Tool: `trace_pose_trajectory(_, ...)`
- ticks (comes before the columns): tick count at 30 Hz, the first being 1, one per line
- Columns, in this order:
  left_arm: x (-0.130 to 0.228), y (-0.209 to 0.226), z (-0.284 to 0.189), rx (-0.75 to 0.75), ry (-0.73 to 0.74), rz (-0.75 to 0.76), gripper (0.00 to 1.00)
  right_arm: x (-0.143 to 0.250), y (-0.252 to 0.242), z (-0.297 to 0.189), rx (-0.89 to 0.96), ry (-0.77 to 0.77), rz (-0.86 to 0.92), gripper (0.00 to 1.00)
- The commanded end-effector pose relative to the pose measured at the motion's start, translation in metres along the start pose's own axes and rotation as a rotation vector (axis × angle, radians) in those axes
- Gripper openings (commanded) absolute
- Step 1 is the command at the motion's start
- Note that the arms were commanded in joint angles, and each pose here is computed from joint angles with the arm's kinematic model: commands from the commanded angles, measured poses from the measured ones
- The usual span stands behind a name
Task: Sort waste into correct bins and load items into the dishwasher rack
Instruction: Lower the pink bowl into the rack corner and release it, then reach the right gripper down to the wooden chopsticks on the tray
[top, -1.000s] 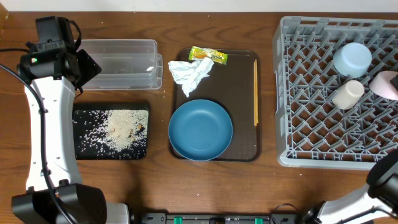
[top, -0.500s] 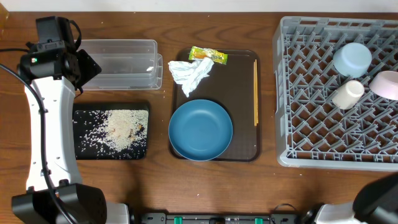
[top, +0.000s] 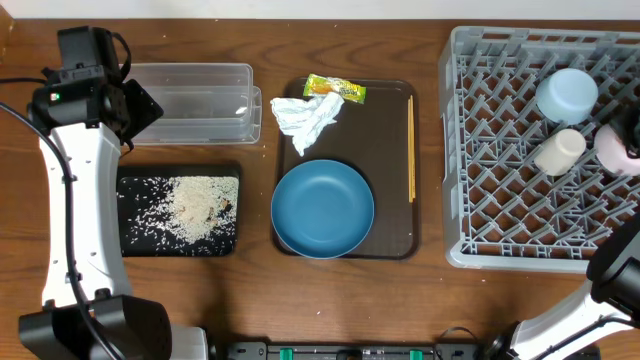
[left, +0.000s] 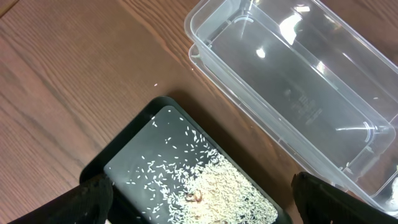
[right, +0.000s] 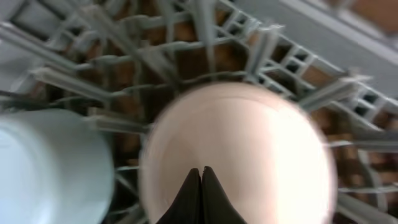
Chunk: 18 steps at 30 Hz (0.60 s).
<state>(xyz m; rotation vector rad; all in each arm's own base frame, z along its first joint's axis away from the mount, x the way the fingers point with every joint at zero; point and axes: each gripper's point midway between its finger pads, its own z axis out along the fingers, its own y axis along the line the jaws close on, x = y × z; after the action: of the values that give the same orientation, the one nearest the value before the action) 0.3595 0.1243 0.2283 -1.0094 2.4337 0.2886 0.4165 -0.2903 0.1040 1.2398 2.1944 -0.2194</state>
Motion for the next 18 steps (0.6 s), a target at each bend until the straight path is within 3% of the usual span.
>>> trace_pose_trajectory(1, -0.004, 0.002, -0.003, -0.002, -0.011, -0.012, 0.95, -0.022, -0.026, -0.024, 0.092, -0.075, 0.069, 0.01)
trace_pose_trajectory(6, -0.004, 0.002, -0.003, -0.002, -0.011, -0.013, 0.95, -0.039, -0.019, -0.073, -0.005, -0.114, 0.156, 0.01)
trace_pose_trajectory(13, -0.004, 0.002, -0.003, -0.002, -0.011, -0.012, 0.95, -0.035, 0.093, -0.201, -0.727, -0.040, 0.050, 0.08)
trace_pose_trajectory(15, -0.004, 0.002, -0.003, -0.002, -0.011, -0.012, 0.95, -0.030, 0.121, -0.238, -0.887, -0.048, -0.021, 0.17)
trace_pose_trajectory(18, -0.004, 0.002, -0.003, -0.002, -0.011, -0.012, 0.95, -0.009, 0.158, -0.274, -1.005, -0.049, -0.126, 0.49)
